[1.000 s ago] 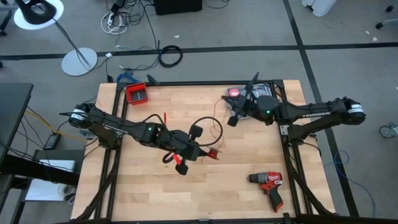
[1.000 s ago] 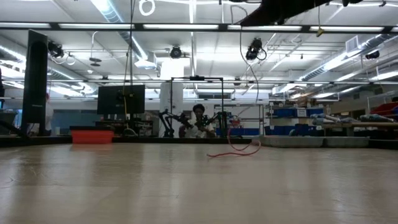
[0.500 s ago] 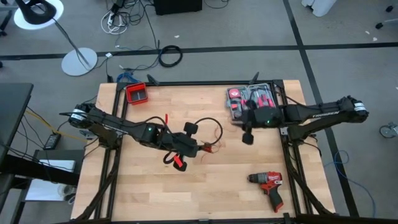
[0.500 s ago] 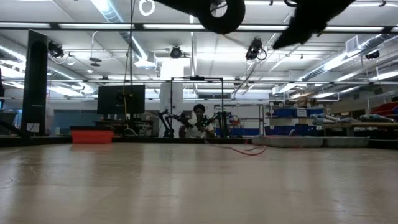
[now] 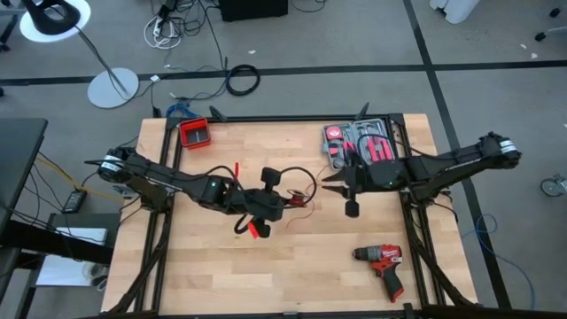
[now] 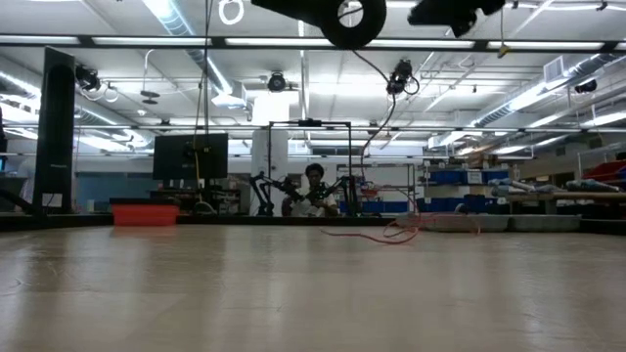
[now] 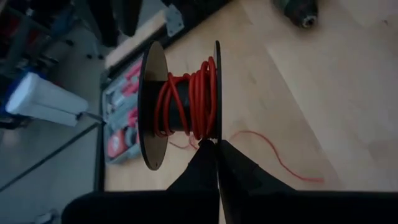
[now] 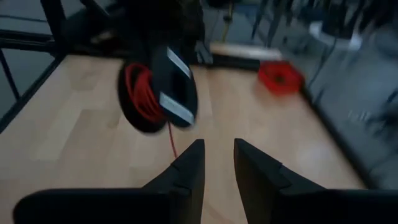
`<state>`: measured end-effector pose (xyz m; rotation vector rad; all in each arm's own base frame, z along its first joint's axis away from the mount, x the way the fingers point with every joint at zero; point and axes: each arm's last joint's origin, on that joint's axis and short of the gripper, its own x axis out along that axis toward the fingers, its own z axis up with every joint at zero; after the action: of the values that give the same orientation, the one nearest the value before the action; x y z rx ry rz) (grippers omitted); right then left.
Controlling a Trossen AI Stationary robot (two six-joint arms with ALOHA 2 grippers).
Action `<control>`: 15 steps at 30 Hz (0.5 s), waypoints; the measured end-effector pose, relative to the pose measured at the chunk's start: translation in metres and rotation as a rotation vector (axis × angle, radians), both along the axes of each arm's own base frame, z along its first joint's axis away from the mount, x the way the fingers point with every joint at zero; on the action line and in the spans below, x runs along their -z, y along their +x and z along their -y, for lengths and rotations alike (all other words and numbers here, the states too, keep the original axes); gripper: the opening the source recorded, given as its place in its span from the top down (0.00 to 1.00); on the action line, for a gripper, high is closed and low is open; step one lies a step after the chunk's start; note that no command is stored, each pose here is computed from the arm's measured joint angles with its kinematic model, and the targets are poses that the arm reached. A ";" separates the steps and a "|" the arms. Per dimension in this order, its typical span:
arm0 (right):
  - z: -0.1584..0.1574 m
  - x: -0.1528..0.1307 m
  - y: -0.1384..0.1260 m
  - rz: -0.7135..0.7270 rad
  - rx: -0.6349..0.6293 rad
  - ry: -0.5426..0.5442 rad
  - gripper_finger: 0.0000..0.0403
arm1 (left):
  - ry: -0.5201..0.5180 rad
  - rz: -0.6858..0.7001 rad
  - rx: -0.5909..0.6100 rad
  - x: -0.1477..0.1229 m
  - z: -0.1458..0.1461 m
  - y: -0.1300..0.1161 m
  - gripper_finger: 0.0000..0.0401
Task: Coil cords
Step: Uncoil the red wire from the black spool
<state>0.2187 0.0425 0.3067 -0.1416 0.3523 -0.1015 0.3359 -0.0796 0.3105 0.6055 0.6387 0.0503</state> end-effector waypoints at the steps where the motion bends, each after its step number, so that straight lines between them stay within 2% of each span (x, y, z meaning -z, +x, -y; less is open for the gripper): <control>1: -0.002 0.000 0.003 0.009 -0.012 -0.032 0.79 | 0.006 0.003 -0.008 0.000 0.000 0.000 1.00; 6: -0.012 0.006 0.015 0.008 -0.068 -0.209 0.79 | 0.049 0.014 -0.061 -0.001 -0.001 -0.001 1.00; 10: -0.023 0.009 0.023 0.013 -0.034 -0.370 0.79 | 0.074 0.045 -0.091 -0.003 0.002 0.000 1.00; 15: -0.034 0.011 0.031 0.046 -0.009 -0.499 0.79 | 0.113 0.066 -0.074 -0.006 0.006 0.000 1.00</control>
<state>0.2502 0.0765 0.2962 -0.6328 0.2752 -0.1828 0.3360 -0.0856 0.3162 0.6863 0.5963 0.1756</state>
